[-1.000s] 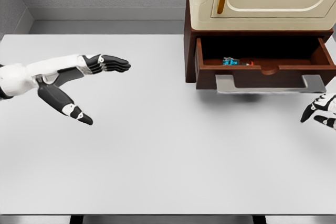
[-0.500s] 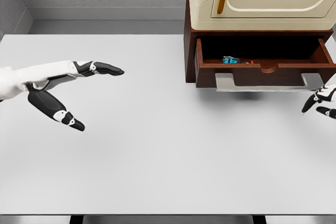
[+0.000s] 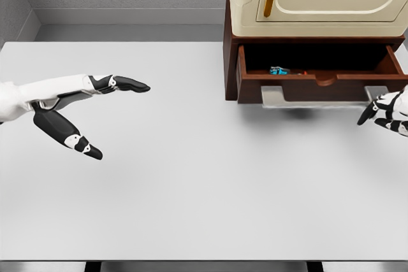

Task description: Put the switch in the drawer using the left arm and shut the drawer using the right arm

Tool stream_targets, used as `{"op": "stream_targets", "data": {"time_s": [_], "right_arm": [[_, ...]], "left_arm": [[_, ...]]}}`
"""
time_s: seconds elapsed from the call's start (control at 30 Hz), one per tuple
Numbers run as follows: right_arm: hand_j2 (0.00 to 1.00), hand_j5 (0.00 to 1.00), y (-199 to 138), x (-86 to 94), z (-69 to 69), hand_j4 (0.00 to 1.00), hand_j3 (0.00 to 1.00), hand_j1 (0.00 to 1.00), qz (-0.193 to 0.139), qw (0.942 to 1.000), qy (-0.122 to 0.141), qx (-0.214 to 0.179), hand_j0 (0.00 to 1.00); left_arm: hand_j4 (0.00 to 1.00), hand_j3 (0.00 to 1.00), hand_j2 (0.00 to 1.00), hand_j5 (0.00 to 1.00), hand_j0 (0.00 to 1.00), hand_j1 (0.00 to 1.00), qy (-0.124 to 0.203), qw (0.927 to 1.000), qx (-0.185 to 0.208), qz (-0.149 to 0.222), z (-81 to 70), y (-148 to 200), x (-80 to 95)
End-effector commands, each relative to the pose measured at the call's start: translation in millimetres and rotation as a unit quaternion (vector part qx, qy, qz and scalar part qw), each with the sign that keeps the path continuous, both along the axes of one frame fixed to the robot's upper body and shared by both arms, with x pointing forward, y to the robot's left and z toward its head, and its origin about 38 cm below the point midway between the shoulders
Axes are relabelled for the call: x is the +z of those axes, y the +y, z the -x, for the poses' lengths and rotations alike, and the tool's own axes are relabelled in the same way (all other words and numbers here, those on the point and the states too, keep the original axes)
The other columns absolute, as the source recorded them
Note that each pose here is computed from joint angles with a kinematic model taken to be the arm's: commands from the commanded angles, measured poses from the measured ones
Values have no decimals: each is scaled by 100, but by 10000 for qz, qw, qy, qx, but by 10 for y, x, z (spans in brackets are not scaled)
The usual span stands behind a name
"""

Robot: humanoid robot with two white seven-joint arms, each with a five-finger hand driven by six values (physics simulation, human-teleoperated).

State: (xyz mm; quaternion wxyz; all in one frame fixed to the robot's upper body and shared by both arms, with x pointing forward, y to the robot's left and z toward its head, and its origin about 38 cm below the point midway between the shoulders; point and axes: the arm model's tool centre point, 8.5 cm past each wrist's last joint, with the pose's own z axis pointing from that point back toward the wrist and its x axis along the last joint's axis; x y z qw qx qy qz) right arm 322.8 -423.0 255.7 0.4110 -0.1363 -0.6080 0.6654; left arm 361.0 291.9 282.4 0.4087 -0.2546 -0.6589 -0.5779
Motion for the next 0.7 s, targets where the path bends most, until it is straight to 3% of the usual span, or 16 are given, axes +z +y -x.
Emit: {"op": "stream_targets", "data": {"time_s": [0.0, 0.2, 0.67], "right_arm": [[51, 51, -45, -91, -9, 51, 51, 51, 161, 9998, 91, -30, 51], [52, 52, -100, -93, -149, 52, 52, 52, 148, 9998, 98, -128, 52], [54, 54, -11, -148, -320, 54, 54, 54, 147, 9997, 181, -18, 54]], "left_arm": [[100, 100, 100, 100, 100, 100, 21, 10000, 13, 26, -3, 2, 6], [100, 100, 100, 100, 100, 100, 24, 10000, 15, 33, -3, 2, 7], [100, 100, 100, 100, 100, 100, 25, 10000, 17, 35, -3, 3, 6]]}}
